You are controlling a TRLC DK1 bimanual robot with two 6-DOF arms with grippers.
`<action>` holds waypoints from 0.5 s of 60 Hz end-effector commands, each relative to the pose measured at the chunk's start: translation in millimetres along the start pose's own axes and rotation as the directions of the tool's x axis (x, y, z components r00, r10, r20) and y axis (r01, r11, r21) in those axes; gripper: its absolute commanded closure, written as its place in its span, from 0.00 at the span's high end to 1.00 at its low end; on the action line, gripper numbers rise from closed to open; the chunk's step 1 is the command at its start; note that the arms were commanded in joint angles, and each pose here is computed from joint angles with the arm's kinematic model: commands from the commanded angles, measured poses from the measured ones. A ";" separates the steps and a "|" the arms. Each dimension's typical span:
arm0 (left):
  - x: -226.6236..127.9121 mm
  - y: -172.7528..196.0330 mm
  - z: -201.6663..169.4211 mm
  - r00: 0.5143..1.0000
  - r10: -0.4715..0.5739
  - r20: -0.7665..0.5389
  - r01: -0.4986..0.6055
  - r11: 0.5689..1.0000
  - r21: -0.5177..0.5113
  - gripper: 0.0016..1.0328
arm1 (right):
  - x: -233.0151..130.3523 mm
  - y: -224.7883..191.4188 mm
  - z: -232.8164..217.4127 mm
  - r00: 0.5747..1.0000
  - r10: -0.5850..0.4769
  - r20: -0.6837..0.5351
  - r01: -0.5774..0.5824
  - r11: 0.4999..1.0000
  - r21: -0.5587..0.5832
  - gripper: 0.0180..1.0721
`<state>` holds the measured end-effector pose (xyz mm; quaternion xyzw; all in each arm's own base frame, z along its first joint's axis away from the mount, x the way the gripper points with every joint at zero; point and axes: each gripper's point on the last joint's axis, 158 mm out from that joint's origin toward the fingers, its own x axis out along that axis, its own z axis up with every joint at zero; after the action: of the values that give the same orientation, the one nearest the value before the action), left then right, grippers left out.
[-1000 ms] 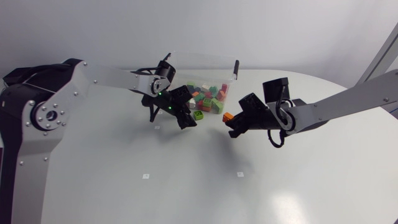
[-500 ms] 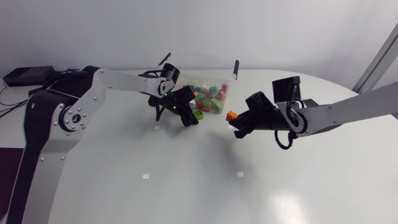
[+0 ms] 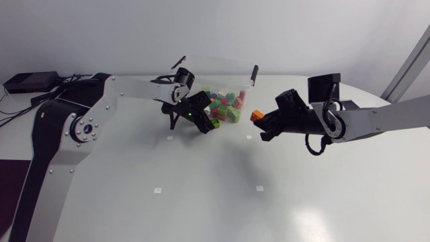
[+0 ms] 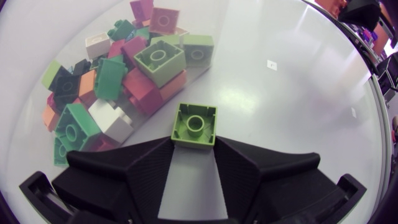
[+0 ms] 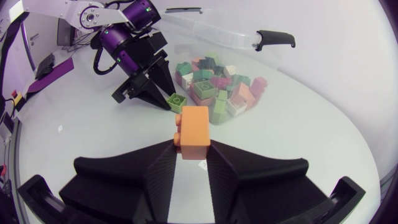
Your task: Place the duplo bricks in the container
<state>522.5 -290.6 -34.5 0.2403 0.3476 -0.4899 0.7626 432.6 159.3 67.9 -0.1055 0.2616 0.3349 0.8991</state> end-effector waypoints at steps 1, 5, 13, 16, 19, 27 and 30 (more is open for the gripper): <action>7.0 -6.8 -12.3 0.999 -0.033 -0.009 0.033 0.999 -0.033 0.29 | -6.0 0.6 5.7 1.000 0.004 0.013 -0.004 1.000 0.007 0.27; 2.0 -12.2 -13.0 0.999 -0.046 -0.006 0.046 0.998 -0.036 0.29 | -6.9 -2.1 14.5 1.000 -0.002 0.031 0.002 1.000 0.014 0.26; -15.8 -19.8 -11.4 0.998 -0.060 0.010 0.060 0.998 -0.028 0.28 | -10.3 -7.8 35.4 0.997 -0.017 0.074 0.015 0.999 0.028 0.27; -21.8 -20.4 -11.1 0.998 -0.058 0.013 0.059 0.998 -0.026 0.28 | -11.4 -10.5 44.0 0.996 -0.024 0.091 0.020 0.999 0.040 0.27; -27.7 -21.6 -12.5 0.998 -0.060 0.014 0.060 0.998 -0.028 0.28 | -12.2 -13.5 52.4 0.994 -0.031 0.105 0.026 0.999 0.045 0.27; -45.2 -22.8 -16.5 0.998 -0.058 0.021 0.058 0.998 -0.033 0.28 | -11.7 -21.6 79.3 0.988 -0.051 0.147 0.043 0.997 0.060 0.26; -51.5 -23.8 -15.6 0.998 -0.055 0.027 0.056 0.998 -0.033 0.28 | -9.7 -23.0 87.4 0.986 -0.055 0.158 0.045 0.997 0.064 0.27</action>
<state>485.1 -264.6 -26.4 0.2083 0.3681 -0.5045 0.7527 467.7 163.7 129.9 -0.0701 0.2084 0.3144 0.9235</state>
